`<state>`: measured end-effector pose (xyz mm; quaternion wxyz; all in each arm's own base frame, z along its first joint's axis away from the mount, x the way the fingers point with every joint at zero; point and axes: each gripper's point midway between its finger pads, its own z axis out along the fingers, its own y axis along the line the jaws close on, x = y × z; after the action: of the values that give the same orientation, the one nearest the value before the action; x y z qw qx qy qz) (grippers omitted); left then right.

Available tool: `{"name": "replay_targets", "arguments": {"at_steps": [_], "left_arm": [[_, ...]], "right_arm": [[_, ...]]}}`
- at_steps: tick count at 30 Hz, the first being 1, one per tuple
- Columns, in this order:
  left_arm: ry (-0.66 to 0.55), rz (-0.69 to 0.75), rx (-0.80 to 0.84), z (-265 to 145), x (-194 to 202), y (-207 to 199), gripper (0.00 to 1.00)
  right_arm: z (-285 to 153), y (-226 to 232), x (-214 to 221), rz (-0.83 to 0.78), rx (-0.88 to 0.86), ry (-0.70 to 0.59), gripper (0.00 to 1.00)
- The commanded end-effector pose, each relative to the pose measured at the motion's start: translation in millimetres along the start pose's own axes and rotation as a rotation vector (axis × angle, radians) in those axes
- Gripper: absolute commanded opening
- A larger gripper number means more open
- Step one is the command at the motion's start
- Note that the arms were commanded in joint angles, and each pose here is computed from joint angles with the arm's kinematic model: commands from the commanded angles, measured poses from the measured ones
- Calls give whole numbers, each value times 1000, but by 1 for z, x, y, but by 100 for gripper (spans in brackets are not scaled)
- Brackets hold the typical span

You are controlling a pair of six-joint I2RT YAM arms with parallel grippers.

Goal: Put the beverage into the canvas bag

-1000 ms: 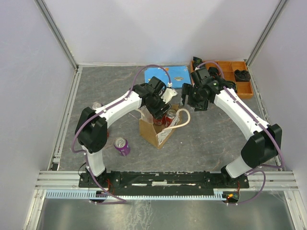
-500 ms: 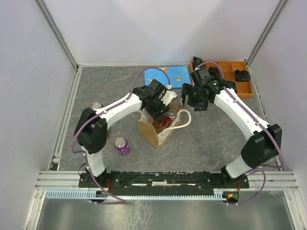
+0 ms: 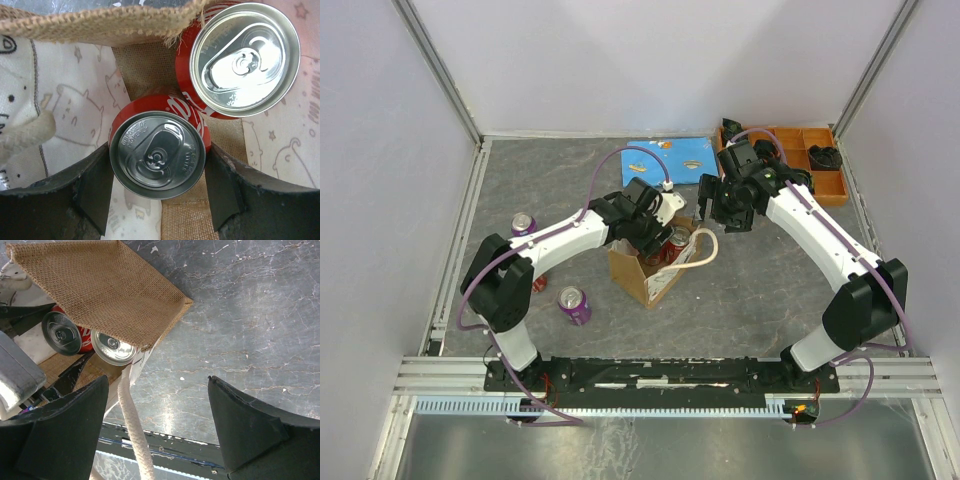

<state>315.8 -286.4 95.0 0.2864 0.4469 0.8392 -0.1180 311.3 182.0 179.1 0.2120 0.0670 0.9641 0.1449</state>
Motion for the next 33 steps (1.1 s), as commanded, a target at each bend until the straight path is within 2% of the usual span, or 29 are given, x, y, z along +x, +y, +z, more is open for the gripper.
{"name": "replay_targets", "arguments": {"at_steps": [1, 11, 20, 24, 27, 29, 30, 32, 33], "left_arm": [[-138, -20, -108, -6, -31, 18, 3], [-180, -18, -163, -10, -47, 29, 3], [-169, -57, -209, 0, -46, 38, 4], [-134, -74, -198, 4, -40, 36, 22], [-140, -83, -181, -1, -42, 32, 48], [-143, -90, -171, -5, -42, 30, 59], [-141, -91, -167, -6, -42, 29, 61], [-126, -96, -158, -5, -37, 27, 72], [-118, -97, -156, -4, -34, 26, 74]], "right_arm": [[-8, 7, -6, -2, -27, -34, 88], [-6, 8, -7, 2, -32, -32, 88], [-3, 9, -7, 2, -30, -24, 88], [-4, 10, -7, 0, -31, -22, 88], [-3, 9, -7, 0, -30, -21, 88], [-3, 9, -7, -1, -30, -18, 88], [-2, 10, -7, -2, -31, -17, 88], [-1, 10, -7, -1, -33, -16, 88], [-1, 11, -7, 0, -36, -15, 88]]}}
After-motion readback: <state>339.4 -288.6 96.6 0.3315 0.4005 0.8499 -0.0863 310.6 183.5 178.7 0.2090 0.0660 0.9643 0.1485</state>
